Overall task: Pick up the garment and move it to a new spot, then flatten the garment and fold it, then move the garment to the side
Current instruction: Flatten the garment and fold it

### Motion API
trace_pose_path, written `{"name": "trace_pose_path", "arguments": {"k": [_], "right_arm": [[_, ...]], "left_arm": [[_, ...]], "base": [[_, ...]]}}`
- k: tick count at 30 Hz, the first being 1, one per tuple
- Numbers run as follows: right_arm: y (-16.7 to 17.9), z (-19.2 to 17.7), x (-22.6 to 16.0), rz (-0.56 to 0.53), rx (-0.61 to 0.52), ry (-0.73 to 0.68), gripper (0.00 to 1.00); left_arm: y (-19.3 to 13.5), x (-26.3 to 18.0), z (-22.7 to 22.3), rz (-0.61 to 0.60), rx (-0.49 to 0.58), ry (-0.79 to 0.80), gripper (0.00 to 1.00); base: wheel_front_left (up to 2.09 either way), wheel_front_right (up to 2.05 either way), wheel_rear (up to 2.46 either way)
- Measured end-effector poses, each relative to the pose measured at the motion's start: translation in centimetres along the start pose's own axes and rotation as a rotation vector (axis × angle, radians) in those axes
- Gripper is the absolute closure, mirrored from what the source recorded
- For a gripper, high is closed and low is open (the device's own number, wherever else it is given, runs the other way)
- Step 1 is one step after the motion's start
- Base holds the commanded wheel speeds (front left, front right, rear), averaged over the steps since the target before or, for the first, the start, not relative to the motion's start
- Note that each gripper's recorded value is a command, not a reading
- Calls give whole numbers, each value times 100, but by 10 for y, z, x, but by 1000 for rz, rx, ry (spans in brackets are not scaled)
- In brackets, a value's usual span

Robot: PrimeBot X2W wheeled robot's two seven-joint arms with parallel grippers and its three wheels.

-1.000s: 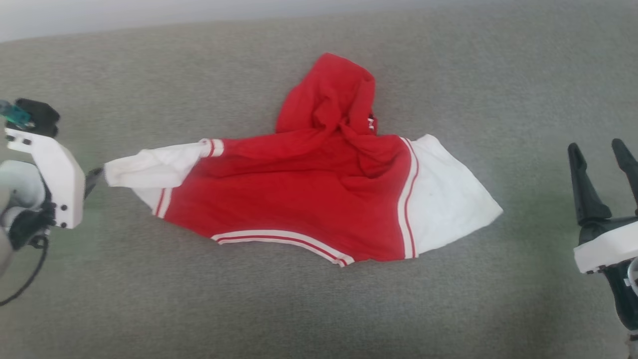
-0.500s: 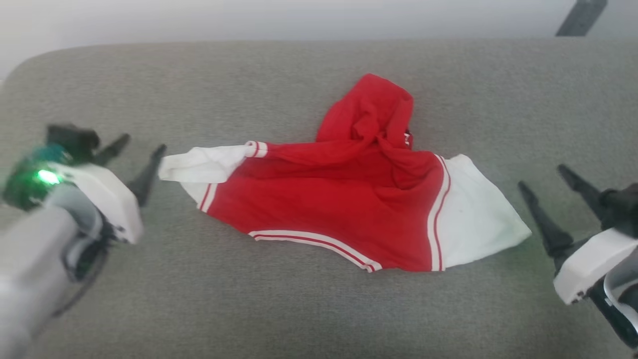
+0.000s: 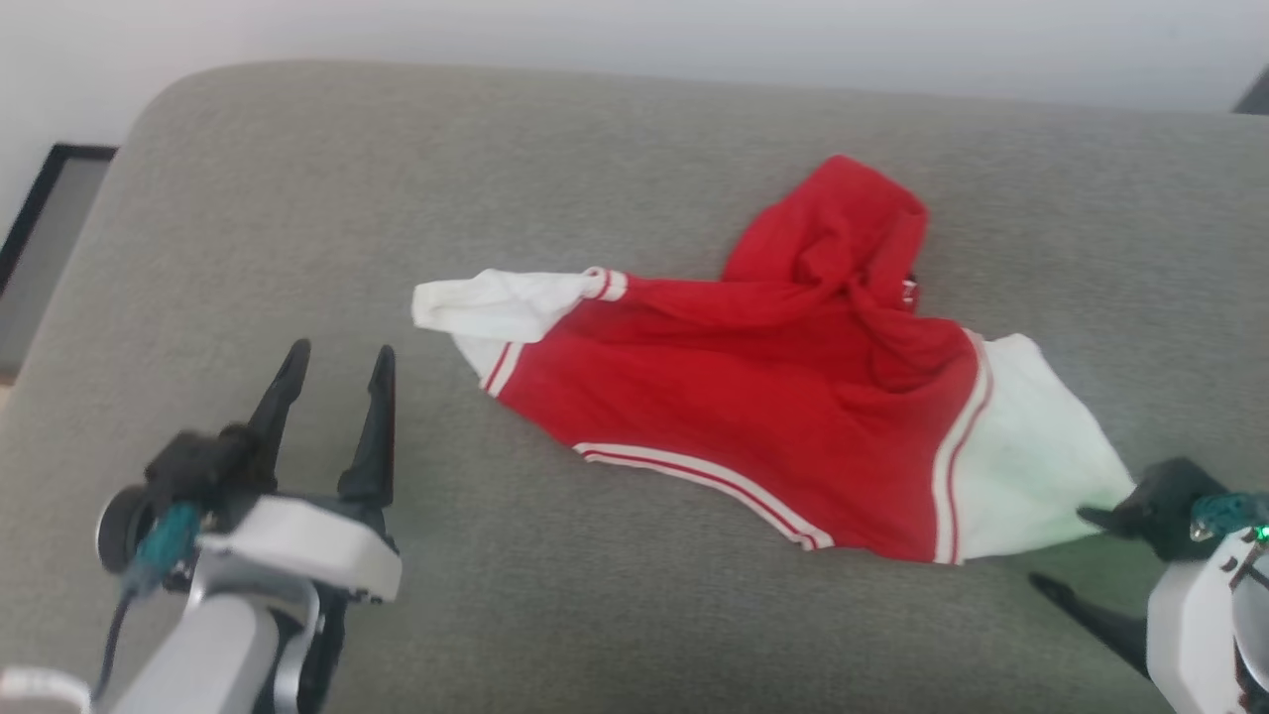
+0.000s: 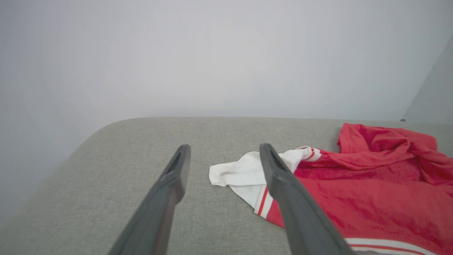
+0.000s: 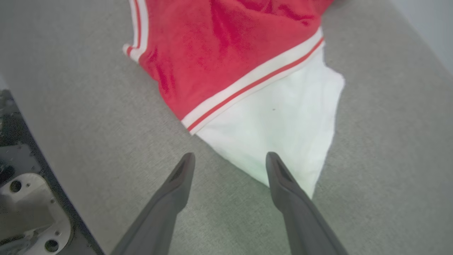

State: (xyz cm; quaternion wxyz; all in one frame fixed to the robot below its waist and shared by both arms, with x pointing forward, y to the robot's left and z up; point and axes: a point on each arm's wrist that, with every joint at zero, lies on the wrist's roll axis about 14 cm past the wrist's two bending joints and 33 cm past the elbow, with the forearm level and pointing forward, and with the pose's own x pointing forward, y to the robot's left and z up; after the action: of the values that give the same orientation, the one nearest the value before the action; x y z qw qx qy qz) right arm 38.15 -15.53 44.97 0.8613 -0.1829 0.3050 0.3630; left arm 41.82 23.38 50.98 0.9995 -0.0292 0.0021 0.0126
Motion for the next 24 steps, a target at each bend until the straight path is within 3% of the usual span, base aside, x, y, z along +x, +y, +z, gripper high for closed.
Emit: {"name": "trace_pose_path", "arguments": {"k": [4, 11, 22, 23, 24], "right_arm": [[14, -10, 4, 105, -52, 120, 0], [24, -15, 26, 219, -115, 205, 0], [14, -45, 59, 267, -215, 301, 0], [13, -47, 63, 270, -243, 299, 18], [12, -47, 65, 268, -240, 295, 64]], "left_arm": [[12, -20, 7, 73, -1, -59, 0], [17, -40, -2, 130, -16, -68, 0], [39, -50, -14, 196, -17, -49, 0], [42, -49, -14, 199, -8, -49, 0], [42, -48, -14, 199, -8, -51, 0]], "base": [[0, 0, 0], [0, 0, 0], [0, 0, 0], [0, 0, 0], [0, 0, 0]]}}
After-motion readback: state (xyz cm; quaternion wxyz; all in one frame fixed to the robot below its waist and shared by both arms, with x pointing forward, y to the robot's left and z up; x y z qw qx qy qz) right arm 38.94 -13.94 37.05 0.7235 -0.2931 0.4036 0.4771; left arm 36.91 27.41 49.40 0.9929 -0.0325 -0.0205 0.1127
